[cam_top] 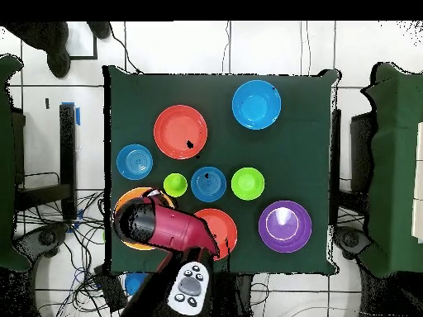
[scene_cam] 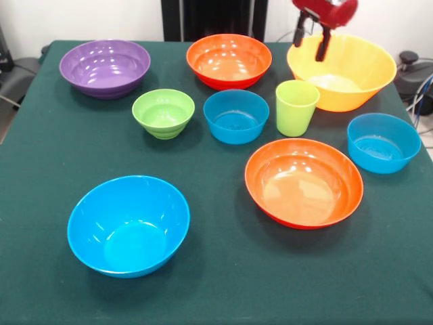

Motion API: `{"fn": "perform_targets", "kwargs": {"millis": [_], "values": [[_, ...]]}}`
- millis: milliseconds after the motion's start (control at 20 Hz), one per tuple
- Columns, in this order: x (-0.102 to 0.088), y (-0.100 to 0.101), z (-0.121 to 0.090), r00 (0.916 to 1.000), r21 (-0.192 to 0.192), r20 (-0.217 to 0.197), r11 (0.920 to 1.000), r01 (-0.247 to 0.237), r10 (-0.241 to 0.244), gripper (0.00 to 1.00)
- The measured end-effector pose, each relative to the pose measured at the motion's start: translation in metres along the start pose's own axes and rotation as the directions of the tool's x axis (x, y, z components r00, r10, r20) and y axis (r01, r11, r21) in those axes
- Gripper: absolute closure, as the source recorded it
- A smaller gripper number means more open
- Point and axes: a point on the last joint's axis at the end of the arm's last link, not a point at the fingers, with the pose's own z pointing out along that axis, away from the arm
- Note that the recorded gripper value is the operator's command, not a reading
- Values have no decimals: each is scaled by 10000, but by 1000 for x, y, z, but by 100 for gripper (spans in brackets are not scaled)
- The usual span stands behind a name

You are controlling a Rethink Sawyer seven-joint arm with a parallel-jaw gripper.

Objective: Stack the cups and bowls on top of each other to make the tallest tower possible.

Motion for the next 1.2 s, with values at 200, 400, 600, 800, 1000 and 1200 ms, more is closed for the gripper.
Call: {"fn": "perform_targets", "kwargs": {"millis": [200, 400, 600, 800, 1000, 1200], "values": [[11, 13, 6, 9988, -176, 200, 9989, -443, 447, 0], [21, 26, 16, 9940, -353, 389, 9943, -1006, 1019, 0], [32, 39, 28, 9857, -475, 455, 9860, -1600, 1621, 0], [44, 46, 39, 9785, -446, 425, 9788, -2001, 2020, 0], [48, 51, 42, 9751, -479, 442, 9754, -2152, 2173, 0], [51, 57, 42, 9713, -565, 453, 9713, -2310, 2336, 0]]}}
